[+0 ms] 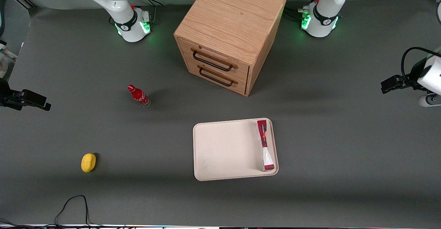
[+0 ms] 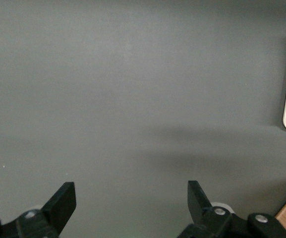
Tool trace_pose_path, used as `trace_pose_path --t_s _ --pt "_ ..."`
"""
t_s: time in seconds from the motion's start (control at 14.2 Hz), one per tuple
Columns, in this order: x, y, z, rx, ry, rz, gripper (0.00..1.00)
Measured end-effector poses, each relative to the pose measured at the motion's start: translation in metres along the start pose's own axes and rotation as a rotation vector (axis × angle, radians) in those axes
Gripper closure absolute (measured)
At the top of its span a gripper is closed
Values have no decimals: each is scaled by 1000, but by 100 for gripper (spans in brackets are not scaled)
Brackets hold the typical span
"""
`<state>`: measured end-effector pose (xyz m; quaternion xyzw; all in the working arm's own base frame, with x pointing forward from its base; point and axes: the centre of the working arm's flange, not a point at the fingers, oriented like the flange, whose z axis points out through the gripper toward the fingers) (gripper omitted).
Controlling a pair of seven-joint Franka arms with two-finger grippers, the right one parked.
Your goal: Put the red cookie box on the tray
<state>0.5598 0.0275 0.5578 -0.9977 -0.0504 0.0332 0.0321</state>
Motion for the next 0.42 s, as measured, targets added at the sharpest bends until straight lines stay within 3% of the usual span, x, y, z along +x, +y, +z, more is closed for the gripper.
trace_pose_path --t_s 0.42 --pt "-9 -1 -32 -22 -38 -6 0"
